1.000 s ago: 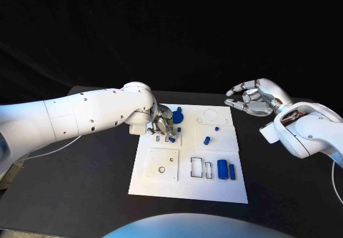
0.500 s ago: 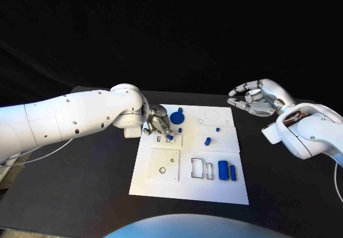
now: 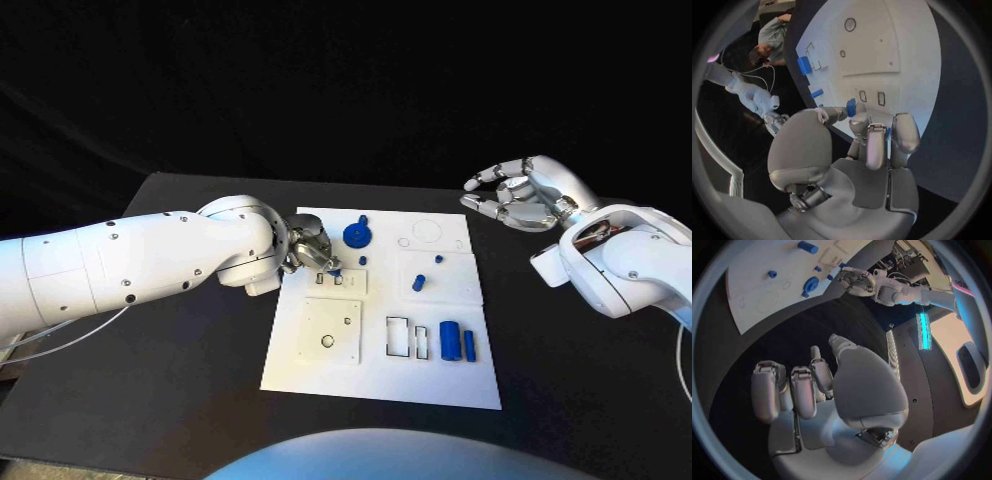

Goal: Assemble the parts on the task board

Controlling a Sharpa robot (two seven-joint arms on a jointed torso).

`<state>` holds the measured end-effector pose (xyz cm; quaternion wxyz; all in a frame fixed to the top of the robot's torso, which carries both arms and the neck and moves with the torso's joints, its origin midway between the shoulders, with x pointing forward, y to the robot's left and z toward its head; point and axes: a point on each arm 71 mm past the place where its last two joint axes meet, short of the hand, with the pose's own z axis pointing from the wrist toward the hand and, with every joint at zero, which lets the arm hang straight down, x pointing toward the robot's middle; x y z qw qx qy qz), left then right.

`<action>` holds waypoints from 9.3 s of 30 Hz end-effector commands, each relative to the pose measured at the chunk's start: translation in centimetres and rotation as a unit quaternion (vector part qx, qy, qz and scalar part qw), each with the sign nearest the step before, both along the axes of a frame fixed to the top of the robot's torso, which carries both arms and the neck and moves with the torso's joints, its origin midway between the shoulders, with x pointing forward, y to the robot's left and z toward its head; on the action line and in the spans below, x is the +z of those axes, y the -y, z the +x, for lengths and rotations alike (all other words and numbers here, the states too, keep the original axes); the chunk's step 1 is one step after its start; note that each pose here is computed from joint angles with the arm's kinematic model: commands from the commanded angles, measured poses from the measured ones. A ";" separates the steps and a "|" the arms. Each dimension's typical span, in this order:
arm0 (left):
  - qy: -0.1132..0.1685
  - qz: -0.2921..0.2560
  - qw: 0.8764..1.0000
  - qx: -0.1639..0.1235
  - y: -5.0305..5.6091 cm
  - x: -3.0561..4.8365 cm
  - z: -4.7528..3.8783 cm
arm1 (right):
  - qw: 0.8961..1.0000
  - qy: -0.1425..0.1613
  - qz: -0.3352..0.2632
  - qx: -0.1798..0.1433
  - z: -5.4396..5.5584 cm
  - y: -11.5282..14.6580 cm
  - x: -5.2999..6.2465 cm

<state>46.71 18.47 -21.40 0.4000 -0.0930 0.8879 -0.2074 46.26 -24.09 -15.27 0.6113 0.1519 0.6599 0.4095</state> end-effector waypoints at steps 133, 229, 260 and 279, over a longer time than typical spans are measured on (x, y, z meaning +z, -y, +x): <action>-0.035 0.058 0.996 -0.058 2.0 -3.37 -0.18 | 1.000 -0.016 -0.008 0.000 -0.3 0.7 -0.2; 0.013 0.095 0.995 -0.008 -3.0 5.56 7.05 | 1.000 -0.019 -0.012 -0.001 0.1 0.7 -0.5; -0.053 0.118 0.992 0.003 -2.8 1.56 9.31 | 1.000 -0.018 -0.011 0.005 0.1 0.3 -0.5; -0.076 0.113 0.991 -0.009 -2.5 0.89 8.71 | 1.000 -0.019 -0.011 0.005 0.1 0.3 -0.6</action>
